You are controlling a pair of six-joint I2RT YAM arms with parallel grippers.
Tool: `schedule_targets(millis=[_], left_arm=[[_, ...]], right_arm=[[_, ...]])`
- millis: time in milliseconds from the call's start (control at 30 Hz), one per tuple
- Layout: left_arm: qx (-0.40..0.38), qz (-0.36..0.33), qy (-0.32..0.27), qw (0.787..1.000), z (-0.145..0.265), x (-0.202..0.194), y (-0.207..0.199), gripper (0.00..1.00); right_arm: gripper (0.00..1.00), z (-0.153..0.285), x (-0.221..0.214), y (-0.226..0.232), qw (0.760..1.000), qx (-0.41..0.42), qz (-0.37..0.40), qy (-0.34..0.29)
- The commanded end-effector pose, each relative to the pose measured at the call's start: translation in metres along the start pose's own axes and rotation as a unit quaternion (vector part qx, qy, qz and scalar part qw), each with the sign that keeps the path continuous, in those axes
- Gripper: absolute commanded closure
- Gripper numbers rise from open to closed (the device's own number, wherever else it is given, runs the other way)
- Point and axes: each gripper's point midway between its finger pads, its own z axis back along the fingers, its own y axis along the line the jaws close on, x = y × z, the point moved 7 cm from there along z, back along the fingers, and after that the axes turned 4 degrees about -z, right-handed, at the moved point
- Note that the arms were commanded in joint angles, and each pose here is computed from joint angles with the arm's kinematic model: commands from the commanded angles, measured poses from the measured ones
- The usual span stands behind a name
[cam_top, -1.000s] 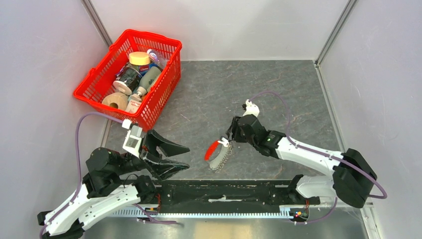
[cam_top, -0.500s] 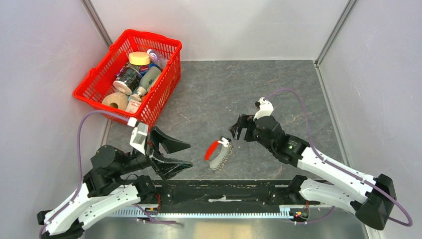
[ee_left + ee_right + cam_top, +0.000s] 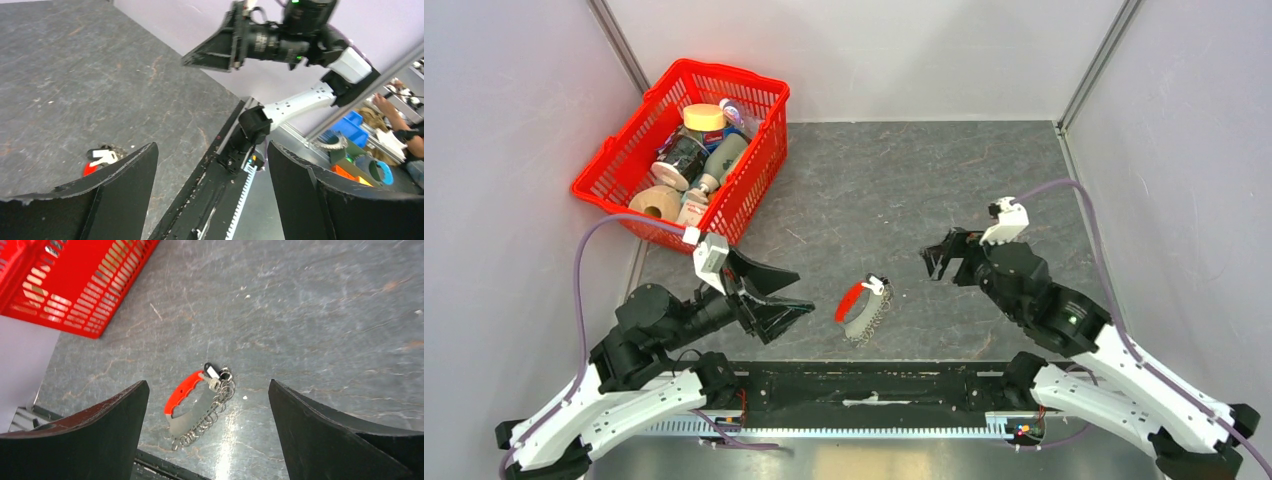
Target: Put the keys on the keyring
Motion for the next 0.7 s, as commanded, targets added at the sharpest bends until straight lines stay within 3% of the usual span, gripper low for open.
schedule_targets(millis=[0,267,667], left_arm=[[0.063,-0.015,-0.015,0.998,0.003,0.012,0.01,0.13],[0.101,-0.024,-0.021,0.994,0.001,0.015,0.019,0.13],[0.109,-0.021,-0.017,0.994,0.0,0.017,0.019,0.13]], right_arm=[[0.03,0.028,0.027,-0.013,0.998,-0.037,0.023,-0.048],[0.03,0.047,0.042,-0.019,0.996,-0.055,0.026,-0.067],[0.03,0.032,0.043,-0.009,0.996,-0.075,0.034,-0.039]])
